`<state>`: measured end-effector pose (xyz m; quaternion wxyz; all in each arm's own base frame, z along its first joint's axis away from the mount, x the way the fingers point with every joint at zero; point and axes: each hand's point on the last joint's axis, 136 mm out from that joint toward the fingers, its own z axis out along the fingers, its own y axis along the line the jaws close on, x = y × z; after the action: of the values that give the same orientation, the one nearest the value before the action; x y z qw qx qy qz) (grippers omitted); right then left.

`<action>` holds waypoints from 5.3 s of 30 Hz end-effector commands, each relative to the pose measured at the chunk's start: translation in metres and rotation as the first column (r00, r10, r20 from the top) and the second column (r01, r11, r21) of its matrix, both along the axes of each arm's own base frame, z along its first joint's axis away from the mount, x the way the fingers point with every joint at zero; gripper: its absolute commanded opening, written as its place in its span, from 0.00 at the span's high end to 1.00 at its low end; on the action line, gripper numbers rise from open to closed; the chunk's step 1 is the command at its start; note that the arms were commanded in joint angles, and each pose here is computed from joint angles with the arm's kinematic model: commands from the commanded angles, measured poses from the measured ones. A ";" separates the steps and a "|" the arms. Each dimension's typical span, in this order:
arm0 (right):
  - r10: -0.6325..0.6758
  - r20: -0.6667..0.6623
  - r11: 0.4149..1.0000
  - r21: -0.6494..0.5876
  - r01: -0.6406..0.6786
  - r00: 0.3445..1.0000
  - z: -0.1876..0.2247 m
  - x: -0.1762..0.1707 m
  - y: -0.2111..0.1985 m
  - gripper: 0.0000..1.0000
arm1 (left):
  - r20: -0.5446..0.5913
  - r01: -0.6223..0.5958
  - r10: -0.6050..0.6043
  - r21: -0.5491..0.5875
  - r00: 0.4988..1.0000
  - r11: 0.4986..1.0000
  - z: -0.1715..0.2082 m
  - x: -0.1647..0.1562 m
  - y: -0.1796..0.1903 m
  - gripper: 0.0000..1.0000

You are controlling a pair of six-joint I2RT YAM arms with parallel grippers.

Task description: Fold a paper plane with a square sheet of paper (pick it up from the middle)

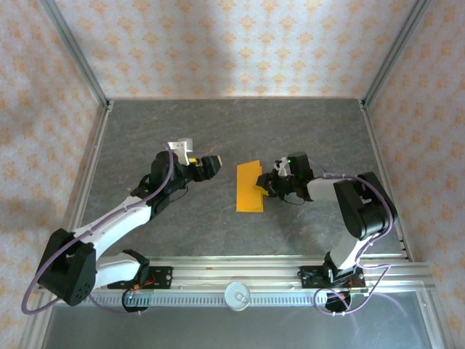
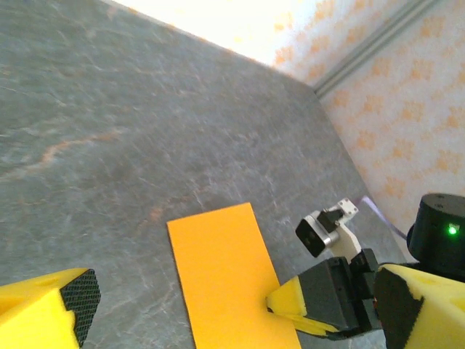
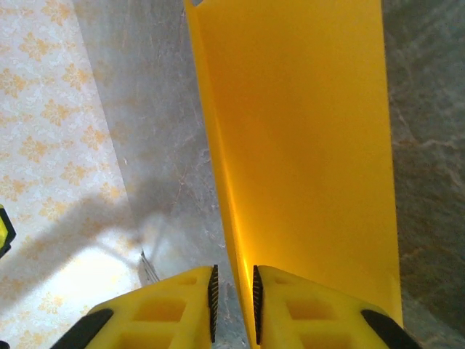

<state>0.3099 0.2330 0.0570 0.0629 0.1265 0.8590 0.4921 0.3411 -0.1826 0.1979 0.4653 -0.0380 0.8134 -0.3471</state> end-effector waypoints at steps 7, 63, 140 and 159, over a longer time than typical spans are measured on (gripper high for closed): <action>0.036 -0.019 0.999 -0.037 -0.037 0.999 -0.012 0.004 -0.001 0.79 | 0.121 0.039 -0.032 -0.053 0.992 0.998 0.010 -0.017 0.006 0.01; 0.007 -0.045 1.000 0.024 -0.006 0.999 -0.004 0.013 -0.005 0.88 | 0.031 0.096 -0.444 0.960 0.896 0.262 -0.119 -0.083 -0.162 0.05; -0.179 0.069 0.980 -0.074 0.184 0.981 0.013 -0.020 -0.049 0.85 | -0.227 0.614 -0.571 0.350 0.789 0.708 -0.128 -0.045 -0.169 0.94; -0.136 0.016 0.990 -0.032 0.137 0.991 -0.004 -0.024 -0.007 0.96 | -0.200 0.571 -0.535 0.316 0.821 0.758 -0.120 -0.034 -0.165 0.93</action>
<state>0.2804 0.2204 0.0509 0.0956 0.1823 0.8610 0.4651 0.2995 -0.3410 0.0652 0.2825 0.2772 0.8701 -0.2937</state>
